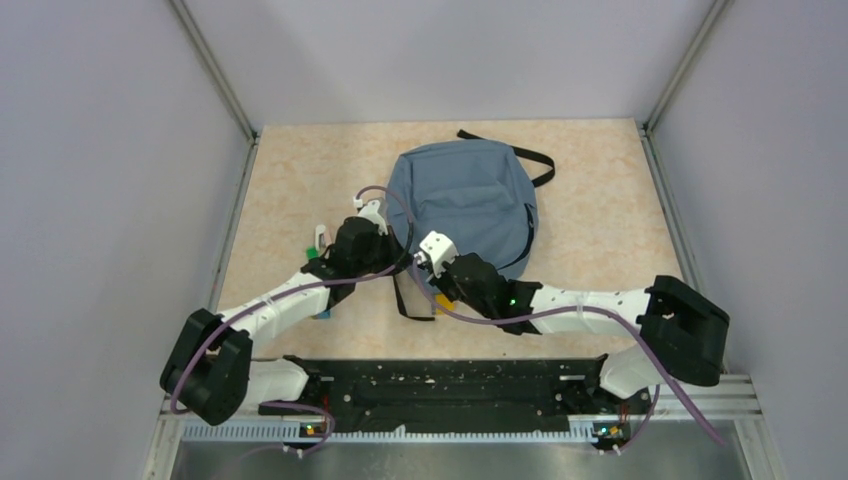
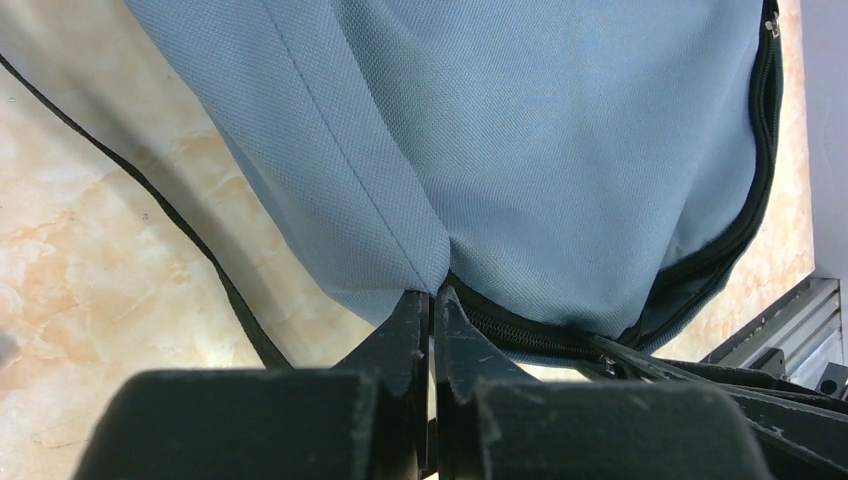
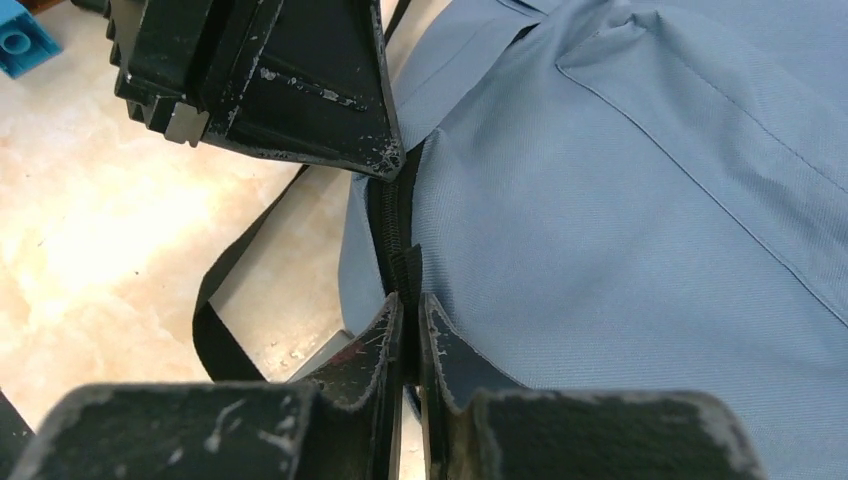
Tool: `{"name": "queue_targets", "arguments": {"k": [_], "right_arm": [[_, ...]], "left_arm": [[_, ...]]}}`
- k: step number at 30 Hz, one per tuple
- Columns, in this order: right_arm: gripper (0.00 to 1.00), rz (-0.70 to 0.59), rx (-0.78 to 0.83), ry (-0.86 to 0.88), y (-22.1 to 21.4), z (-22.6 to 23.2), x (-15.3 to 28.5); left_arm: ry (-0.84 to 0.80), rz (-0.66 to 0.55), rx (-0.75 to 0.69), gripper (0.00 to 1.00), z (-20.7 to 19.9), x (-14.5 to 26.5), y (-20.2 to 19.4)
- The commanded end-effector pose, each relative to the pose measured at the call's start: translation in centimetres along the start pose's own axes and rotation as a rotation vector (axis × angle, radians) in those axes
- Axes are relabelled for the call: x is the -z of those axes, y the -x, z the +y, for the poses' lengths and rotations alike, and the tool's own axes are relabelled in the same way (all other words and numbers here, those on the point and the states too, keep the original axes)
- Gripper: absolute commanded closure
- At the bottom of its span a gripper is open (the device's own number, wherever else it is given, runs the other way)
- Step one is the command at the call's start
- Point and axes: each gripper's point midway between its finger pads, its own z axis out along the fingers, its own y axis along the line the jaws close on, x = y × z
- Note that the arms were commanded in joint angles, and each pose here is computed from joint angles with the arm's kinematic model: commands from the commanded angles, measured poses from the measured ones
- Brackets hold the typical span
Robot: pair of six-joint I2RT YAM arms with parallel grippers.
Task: Pack the student bag
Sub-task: Zip the student bag at the center of the board.
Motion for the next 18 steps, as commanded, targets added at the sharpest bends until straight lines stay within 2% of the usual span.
{"name": "queue_targets", "arguments": {"k": [1,4,12,18], "right_arm": [[0.95,-0.093,-0.093,-0.006,2.6,-0.3,0.5],[1.0,-0.078,-0.11,-0.019,2.0,-0.5,0.7],[1.0,-0.078,-0.212,-0.117,1.1,-2.4,2.6],[1.0,-0.026,-0.238,-0.262,-1.3,-4.8,3.9]], "left_arm": [[-0.056,-0.075,-0.016,1.0,-1.9,0.0,2.8],[-0.046,-0.076,-0.018,1.0,-1.7,0.1,2.8],[0.009,-0.125,0.009,1.0,-0.7,0.2,3.7],[0.044,-0.159,0.027,1.0,0.3,-0.1,5.1]]}}
